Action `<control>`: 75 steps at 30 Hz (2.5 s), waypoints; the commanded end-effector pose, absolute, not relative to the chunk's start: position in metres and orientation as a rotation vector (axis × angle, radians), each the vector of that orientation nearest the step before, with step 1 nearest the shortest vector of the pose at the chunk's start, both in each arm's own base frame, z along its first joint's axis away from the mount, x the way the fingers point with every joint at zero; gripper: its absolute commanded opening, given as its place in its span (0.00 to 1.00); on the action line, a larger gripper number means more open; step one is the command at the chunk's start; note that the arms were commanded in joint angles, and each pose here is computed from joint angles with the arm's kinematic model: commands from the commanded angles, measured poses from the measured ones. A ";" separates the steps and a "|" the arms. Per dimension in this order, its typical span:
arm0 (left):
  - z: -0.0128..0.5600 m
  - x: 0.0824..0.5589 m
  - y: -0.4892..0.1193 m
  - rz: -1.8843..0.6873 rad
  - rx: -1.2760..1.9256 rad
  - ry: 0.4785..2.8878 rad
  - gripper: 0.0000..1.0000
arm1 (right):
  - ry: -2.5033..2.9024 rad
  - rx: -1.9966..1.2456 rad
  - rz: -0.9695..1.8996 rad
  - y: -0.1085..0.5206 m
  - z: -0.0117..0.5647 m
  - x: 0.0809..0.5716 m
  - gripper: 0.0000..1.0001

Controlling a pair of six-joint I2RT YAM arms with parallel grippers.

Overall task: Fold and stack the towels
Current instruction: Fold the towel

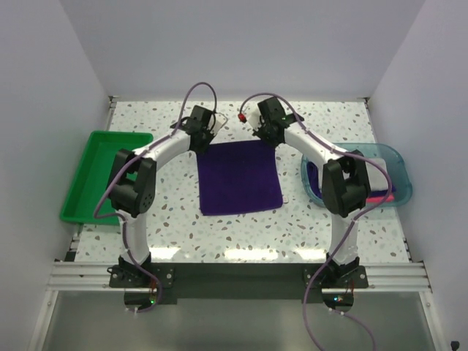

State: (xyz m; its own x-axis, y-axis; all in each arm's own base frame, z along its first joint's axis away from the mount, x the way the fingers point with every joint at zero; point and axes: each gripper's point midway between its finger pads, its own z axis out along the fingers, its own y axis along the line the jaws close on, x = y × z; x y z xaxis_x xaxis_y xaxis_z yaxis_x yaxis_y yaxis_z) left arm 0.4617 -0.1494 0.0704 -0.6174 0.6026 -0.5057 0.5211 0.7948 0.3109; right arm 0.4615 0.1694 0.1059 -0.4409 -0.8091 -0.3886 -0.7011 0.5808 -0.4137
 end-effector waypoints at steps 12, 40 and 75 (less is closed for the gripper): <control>0.102 0.418 -0.115 0.208 0.401 2.432 0.00 | 2.246 -1.059 -0.359 0.139 0.146 0.443 0.00; 0.091 0.311 -0.139 -0.115 0.389 2.559 0.00 | 2.537 -0.716 -0.260 0.111 0.118 0.316 0.00; 0.079 0.266 -0.134 -0.152 0.376 2.694 0.00 | 2.622 -0.685 -0.275 0.107 0.103 0.276 0.00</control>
